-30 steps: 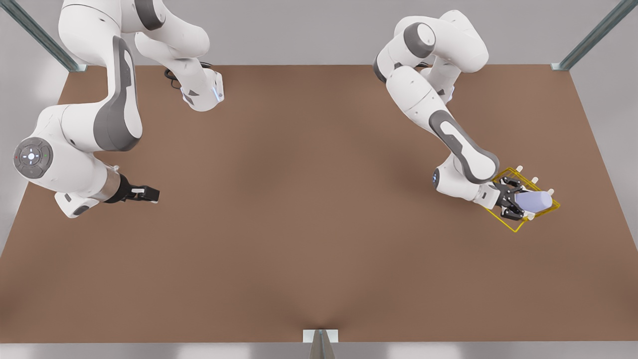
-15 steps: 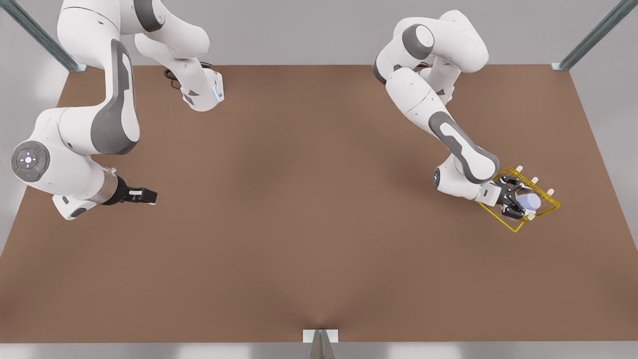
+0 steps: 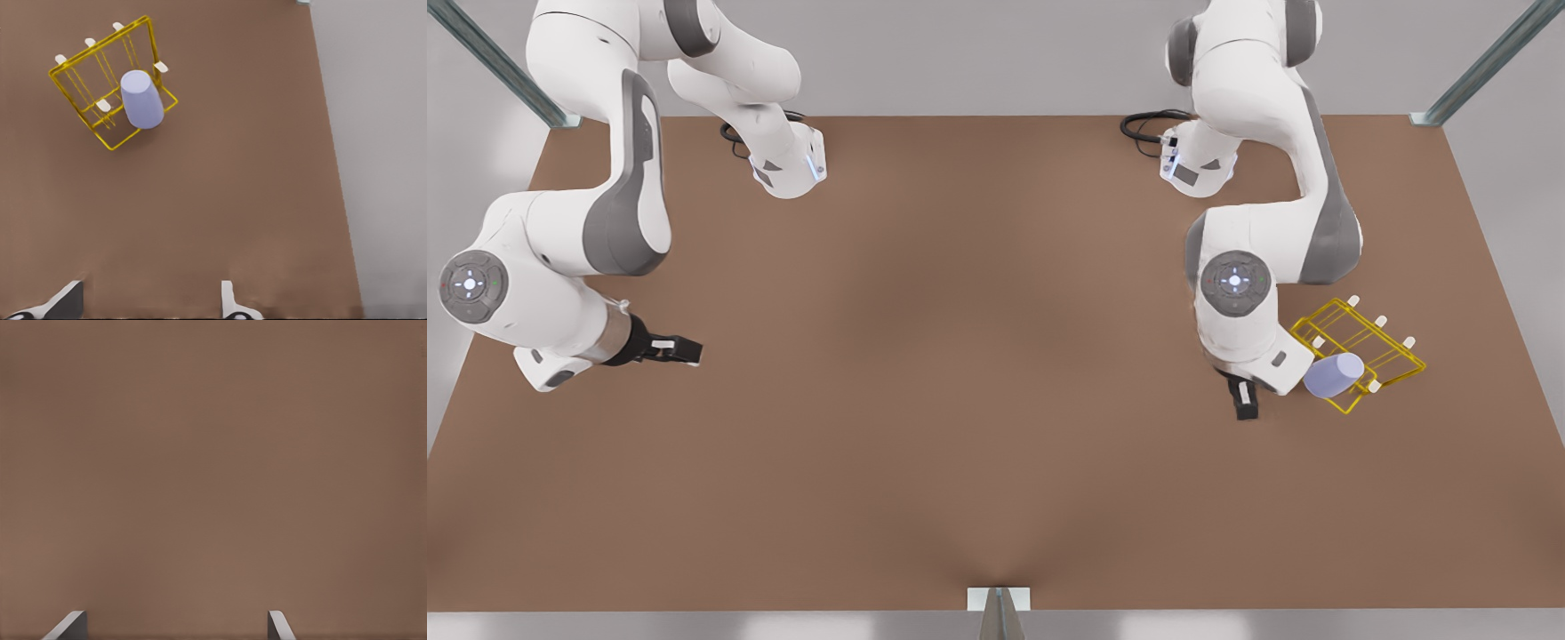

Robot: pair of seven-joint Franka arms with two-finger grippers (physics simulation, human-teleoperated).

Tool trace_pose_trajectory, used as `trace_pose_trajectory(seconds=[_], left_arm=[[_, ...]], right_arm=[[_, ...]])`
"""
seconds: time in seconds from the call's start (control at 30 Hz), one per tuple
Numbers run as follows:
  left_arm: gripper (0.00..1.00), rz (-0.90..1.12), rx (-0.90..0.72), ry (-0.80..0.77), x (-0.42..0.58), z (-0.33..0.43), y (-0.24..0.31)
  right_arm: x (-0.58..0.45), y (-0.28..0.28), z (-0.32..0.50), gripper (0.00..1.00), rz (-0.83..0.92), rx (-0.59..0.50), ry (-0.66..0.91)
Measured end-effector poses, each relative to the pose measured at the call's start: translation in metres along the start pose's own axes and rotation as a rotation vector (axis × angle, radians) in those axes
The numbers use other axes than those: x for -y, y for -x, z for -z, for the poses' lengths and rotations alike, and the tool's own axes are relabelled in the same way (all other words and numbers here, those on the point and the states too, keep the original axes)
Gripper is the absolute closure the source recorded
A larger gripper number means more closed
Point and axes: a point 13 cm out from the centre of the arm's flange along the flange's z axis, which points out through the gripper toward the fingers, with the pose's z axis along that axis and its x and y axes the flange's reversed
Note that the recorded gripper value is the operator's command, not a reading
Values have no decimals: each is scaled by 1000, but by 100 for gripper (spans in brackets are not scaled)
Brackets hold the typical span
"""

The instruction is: Place the cup on the cup holder

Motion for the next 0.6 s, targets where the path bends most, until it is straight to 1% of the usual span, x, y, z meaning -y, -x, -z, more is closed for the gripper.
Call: trace_pose_trajectory(seconds=[0.03,0.07,0.1,0.13,0.2,0.27,0.43,0.6], left_arm=[[0,-152,-137,49,-15,7,-28],[0,-308,-227,80,-37,12,-52],[0,-437,-256,103,-58,13,-63],[0,-537,-269,121,-69,9,-61],[0,-627,-319,151,-71,-4,-16],[0,-729,-328,123,-67,15,10],[0,-1011,-353,145,-87,20,20],[0,-1225,-392,167,-97,13,21]], right_arm=[[0,0,0,0,-1,-1,0],[0,0,-1,0,-1,-1,1],[0,0,0,0,-1,-1,1],[0,0,0,0,-1,0,1],[0,0,-1,0,-2,0,2],[-1,0,-1,0,-1,-1,2],[-1,0,-1,0,-2,0,3],[2,1,-1,0,-5,0,3]])
